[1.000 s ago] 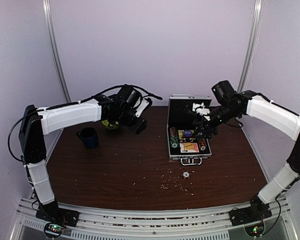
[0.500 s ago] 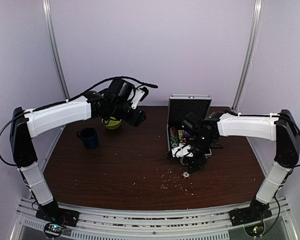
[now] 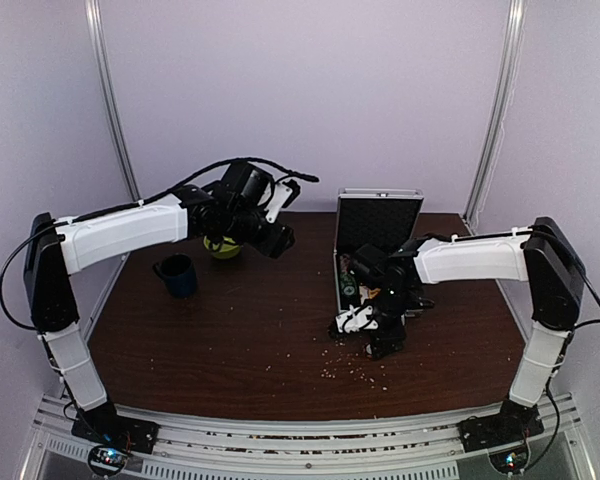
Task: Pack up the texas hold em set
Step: Pick up the pile of poker chips from the center of the board.
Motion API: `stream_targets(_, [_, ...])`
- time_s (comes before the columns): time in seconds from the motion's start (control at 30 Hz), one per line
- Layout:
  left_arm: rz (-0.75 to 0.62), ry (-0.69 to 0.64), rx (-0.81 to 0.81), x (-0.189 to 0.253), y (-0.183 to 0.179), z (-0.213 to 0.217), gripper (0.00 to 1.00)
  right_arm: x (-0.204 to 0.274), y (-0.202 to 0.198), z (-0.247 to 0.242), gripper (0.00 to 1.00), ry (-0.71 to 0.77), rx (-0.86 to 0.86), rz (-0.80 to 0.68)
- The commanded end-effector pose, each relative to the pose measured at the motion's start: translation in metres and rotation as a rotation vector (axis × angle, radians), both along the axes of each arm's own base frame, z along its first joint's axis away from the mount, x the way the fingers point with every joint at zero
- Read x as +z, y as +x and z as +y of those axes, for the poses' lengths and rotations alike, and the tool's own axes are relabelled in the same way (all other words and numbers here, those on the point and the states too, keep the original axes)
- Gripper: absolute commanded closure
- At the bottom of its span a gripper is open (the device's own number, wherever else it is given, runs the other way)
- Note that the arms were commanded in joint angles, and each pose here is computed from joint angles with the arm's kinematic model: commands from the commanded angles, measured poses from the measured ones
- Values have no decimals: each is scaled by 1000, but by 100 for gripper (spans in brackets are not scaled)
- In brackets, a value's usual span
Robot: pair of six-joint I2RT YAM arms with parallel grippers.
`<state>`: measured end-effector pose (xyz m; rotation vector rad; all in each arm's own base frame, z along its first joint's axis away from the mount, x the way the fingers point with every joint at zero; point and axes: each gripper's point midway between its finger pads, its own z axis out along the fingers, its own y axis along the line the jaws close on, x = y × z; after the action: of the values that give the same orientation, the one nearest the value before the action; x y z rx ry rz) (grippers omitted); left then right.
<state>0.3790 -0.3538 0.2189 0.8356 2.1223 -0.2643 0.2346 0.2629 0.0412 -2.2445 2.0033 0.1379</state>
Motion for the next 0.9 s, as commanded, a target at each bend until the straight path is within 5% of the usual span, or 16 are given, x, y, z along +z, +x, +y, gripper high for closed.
stream_targets(0.0, [2, -30, -10, -2, 2, -7, 42, -14, -6, -1, 27, -31, -7, 30])
stream_targets(0.87, [48, -23, -36, -19, -1, -14, 42, -38, -11, -3, 66, -86, -75, 90])
